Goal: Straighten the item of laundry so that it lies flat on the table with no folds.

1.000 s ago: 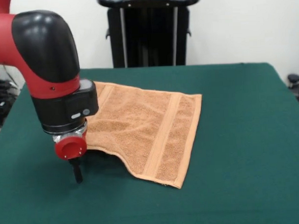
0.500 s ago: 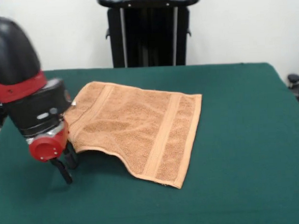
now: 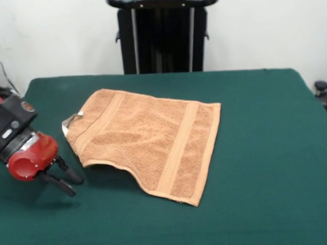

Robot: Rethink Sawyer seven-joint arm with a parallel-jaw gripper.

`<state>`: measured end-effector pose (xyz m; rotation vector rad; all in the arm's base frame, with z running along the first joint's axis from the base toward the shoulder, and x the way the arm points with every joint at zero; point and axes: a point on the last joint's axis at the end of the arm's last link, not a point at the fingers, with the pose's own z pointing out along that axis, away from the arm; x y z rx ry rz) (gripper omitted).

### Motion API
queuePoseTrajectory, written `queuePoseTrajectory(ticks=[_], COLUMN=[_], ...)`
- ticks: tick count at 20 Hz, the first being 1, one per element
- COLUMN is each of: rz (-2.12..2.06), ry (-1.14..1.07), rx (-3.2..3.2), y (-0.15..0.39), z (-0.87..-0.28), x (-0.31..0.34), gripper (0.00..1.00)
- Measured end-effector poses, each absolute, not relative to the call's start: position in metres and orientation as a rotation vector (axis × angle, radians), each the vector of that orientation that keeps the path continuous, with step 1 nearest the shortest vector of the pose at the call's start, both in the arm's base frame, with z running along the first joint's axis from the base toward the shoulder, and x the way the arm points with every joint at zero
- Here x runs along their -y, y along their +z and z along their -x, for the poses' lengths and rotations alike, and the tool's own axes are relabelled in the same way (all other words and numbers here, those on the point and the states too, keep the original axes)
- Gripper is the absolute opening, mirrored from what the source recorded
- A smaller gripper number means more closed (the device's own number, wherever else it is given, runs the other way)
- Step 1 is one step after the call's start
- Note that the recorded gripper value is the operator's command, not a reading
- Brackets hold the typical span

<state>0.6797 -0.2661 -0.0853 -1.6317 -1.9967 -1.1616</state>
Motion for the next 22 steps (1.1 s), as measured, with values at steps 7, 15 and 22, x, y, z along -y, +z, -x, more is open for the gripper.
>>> queuePoseTrajectory(ticks=[7,15,22], rz=[1.113,0.884,0.841], ry=[-1.701,-1.926,-2.019], rx=[2.028,2.154,2.049], y=[-0.116,-0.12,-0.118], z=[-0.669,-0.668,-0.666], x=[0.274,0.292,0.302], gripper=[1.0,1.0,1.0])
